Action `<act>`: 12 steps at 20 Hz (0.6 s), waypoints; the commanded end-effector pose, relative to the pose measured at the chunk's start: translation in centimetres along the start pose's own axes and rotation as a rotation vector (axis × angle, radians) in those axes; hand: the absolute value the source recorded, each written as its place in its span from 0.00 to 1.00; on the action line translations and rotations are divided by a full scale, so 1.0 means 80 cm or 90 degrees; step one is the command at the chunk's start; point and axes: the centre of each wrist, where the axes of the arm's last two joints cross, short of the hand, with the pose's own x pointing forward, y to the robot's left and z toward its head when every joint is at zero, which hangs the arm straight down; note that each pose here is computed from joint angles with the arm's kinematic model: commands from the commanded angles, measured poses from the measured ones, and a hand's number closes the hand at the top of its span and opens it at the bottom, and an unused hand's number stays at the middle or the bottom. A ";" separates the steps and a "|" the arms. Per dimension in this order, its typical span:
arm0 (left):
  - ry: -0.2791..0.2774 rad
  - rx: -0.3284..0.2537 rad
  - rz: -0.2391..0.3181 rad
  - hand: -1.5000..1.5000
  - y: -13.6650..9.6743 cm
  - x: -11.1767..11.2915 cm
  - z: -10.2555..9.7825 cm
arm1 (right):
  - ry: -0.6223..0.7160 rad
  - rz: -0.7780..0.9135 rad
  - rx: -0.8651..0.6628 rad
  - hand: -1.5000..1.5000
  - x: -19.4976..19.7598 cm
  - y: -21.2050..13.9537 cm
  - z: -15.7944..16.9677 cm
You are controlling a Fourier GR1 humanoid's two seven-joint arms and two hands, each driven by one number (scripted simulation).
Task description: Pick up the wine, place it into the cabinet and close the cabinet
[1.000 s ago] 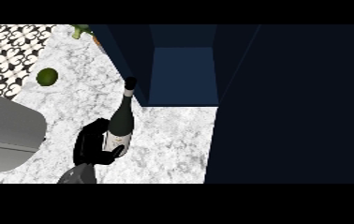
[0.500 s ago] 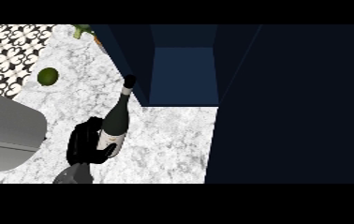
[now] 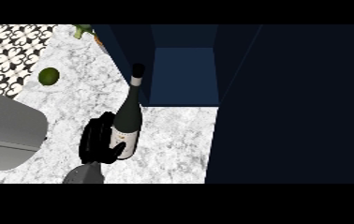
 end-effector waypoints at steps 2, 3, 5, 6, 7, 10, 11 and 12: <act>0.007 -0.030 0.003 1.00 -0.066 -0.005 0.002 | -0.008 -0.019 0.005 0.00 0.005 -0.001 0.018; 0.004 -0.028 0.014 1.00 -0.074 -0.012 0.022 | -0.010 -0.015 0.005 0.00 -0.013 -0.019 0.030; 0.021 -0.031 0.010 1.00 -0.088 0.026 0.001 | -0.010 -0.018 0.012 0.00 0.010 -0.007 0.030; 0.014 -0.028 0.007 1.00 -0.112 0.013 0.010 | -0.009 -0.015 0.014 0.00 -0.003 -0.008 0.014; 0.027 -0.025 0.001 1.00 -0.119 0.021 0.007 | -0.009 -0.031 0.002 0.00 -0.003 0.003 0.018; 0.029 -0.013 0.024 1.00 -0.142 0.026 -0.004 | -0.012 -0.022 0.010 0.00 0.002 0.006 0.016; 0.039 -0.009 0.013 1.00 -0.141 0.013 0.013 | -0.007 -0.016 0.010 0.00 -0.032 -0.006 0.034; 0.047 0.000 0.025 1.00 -0.150 0.016 0.015 | -0.011 -0.020 0.011 0.00 0.008 0.004 0.032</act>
